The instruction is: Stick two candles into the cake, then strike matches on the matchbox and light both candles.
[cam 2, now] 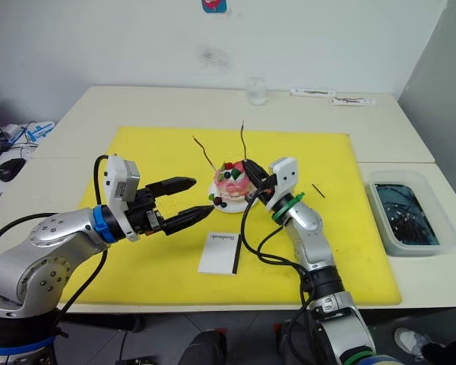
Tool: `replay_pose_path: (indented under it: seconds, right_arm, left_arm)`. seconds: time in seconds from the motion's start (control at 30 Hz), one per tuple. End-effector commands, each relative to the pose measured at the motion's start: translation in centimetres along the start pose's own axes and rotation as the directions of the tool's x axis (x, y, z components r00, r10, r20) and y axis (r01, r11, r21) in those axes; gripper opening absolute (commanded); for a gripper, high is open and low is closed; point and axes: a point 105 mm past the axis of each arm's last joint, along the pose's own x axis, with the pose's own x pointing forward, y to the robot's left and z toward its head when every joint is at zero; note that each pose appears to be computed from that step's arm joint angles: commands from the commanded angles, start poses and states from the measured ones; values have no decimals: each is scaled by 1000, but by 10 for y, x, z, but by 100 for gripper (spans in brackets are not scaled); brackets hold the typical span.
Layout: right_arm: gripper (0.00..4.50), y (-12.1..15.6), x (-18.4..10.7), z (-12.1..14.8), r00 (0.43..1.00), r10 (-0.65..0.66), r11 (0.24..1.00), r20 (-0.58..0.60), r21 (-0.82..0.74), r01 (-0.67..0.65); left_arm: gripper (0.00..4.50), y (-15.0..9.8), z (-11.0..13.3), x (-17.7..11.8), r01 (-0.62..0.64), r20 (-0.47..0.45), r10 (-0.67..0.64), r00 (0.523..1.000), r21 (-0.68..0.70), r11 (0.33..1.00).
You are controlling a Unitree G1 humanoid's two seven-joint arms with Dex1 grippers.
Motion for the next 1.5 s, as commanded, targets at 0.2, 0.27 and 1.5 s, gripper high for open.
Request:
replay_pose_path:
  seconds: [0.2, 0.27, 1.5]
  right_arm:
    - [4, 4, 3, 8, 999, 14, 1000, 30, -23, -14]
    - [4, 4, 1, 3, 1000, 13, 1000, 20, -23, -12]
    - [393, 10, -2, 18, 996, -4, 1000, 90, 11, 3]
  left_arm:
    - [450, -2, 15, -1, 7, 32, -8, 999, 57, 998]
    - [450, -2, 15, -1, 11, 29, -13, 1000, 59, 998]
    - [450, -5, 4, -1, 29, -9, -28, 1000, 89, 996]
